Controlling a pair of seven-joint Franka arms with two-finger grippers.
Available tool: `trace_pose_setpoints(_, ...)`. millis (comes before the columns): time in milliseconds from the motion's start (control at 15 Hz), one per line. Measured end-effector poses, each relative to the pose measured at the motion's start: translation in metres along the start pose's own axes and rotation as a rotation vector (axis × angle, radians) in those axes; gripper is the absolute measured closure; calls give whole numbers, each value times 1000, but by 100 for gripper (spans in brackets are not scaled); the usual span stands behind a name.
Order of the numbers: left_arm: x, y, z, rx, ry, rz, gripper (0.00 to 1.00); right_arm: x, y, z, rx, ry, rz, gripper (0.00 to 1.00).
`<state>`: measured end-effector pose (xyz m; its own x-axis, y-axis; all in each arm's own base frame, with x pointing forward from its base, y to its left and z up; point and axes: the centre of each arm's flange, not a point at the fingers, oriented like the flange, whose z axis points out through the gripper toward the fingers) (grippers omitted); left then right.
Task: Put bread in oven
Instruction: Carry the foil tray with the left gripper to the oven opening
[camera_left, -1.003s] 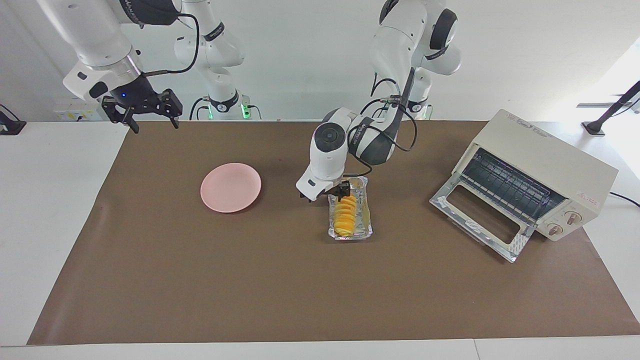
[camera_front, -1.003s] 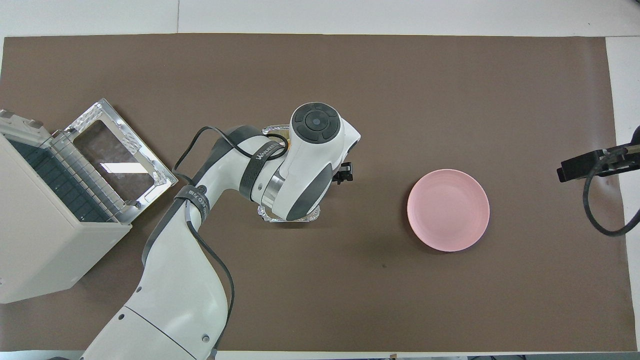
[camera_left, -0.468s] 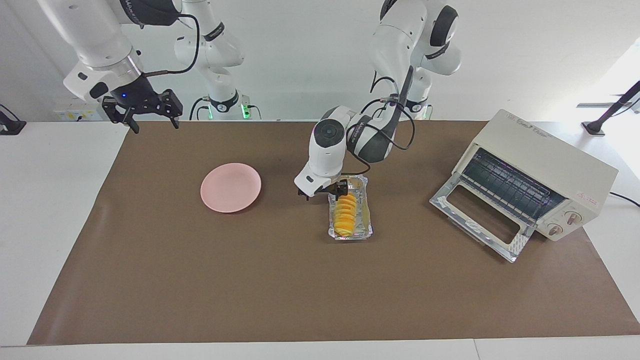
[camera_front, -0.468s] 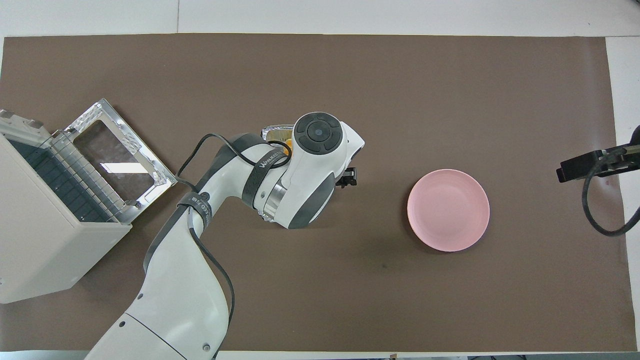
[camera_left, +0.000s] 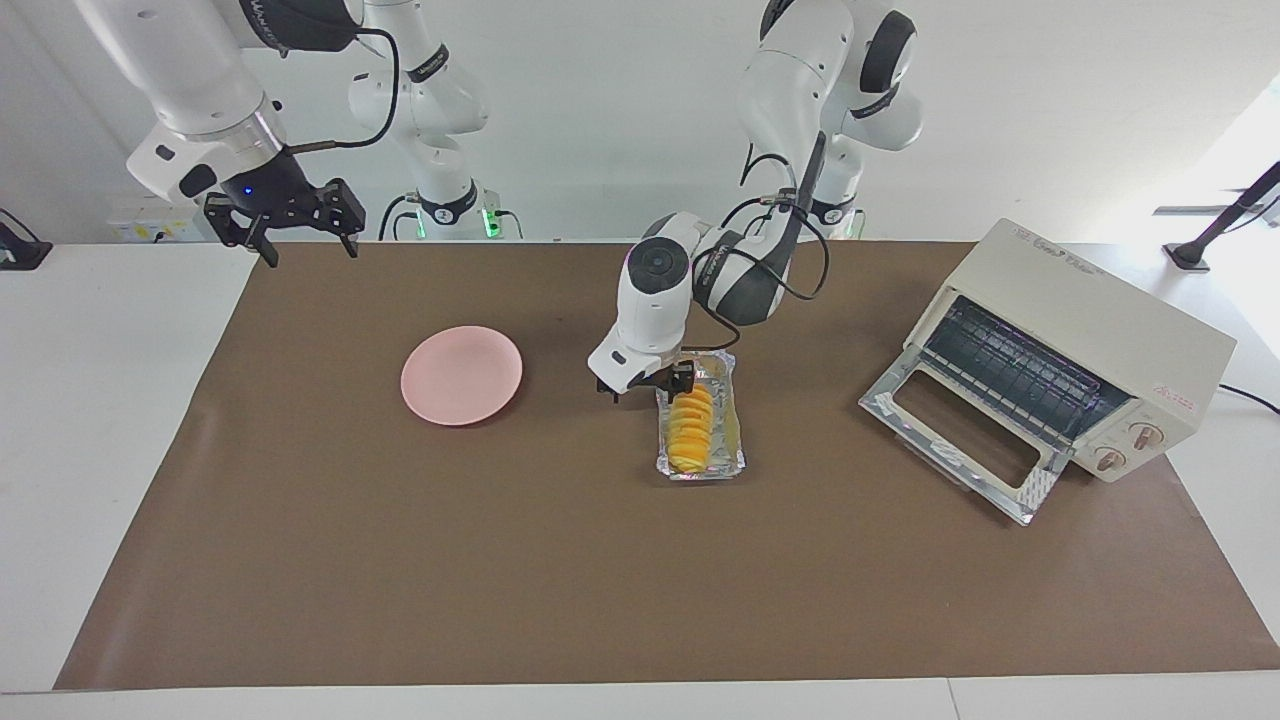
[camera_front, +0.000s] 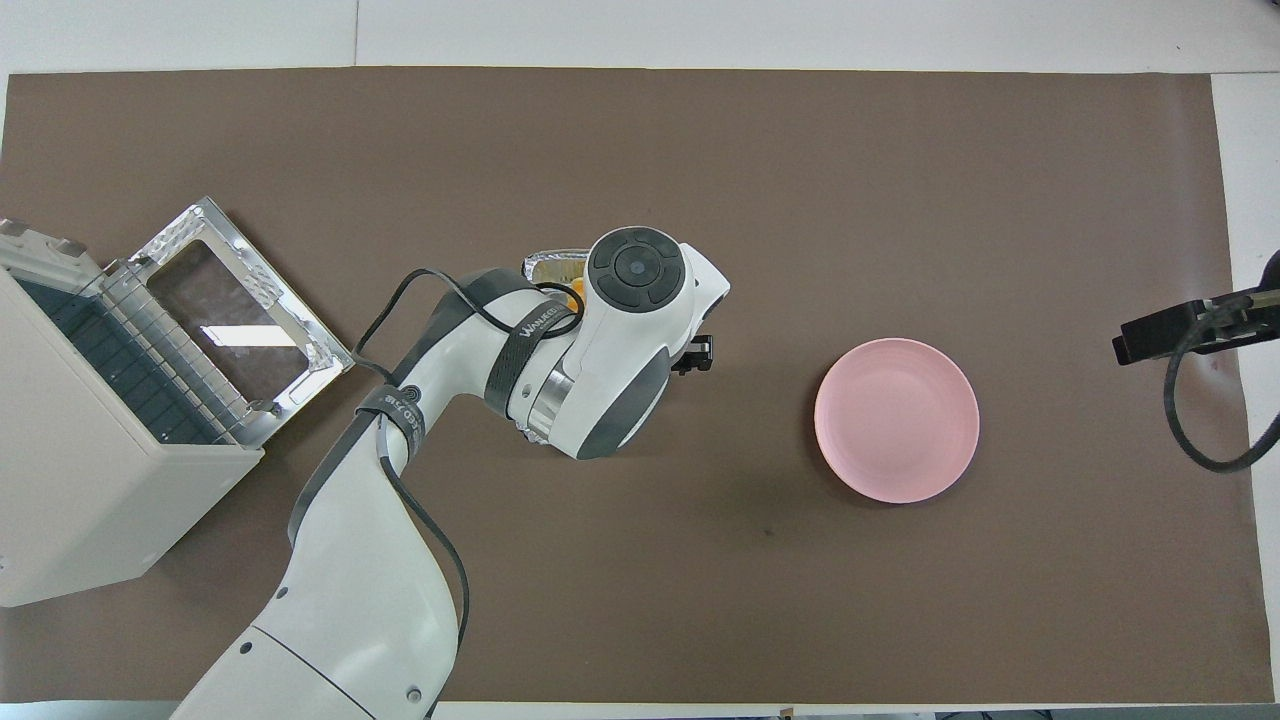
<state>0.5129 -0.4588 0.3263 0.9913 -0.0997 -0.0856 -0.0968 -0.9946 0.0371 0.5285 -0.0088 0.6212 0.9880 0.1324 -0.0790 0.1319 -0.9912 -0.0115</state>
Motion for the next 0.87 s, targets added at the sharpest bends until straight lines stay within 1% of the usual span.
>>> trace_pose_setpoints(67, 0, -1, 1, 2, -1, -1, 41, 0, 0, 0, 0, 0, 0, 0)
trace_pose_setpoints(267, 3, -6, 2, 16, 4, -2, 76, 0, 0, 0, 0, 0, 0, 0)
trace_pose_setpoints(334, 4, -8, 2, 18, 5, -5, 89, 0, 0, 0, 0, 0, 0, 0)
trace_pose_setpoints(401, 6, -11, 2, 23, 5, -9, 98, 0, 0, 0, 0, 0, 0, 0)
trace_pose_setpoints(535, 13, -24, 0, 46, 9, -27, 98, 0, 0, 0, 0, 0, 0, 0)
trace_pose_setpoints(668, 26, -49, -9, 98, 3, -60, 98, 0, 0, 0, 0, 0, 0, 0)
trace_pose_setpoints(735, 35, -63, -20, 117, 3, -84, 98, 0, 0, 0, 0, 0, 0, 0)
trace_pose_setpoints(869, 55, -97, -49, 140, 24, -146, 98, 0, 0, 0, 0, 0, 0, 0)
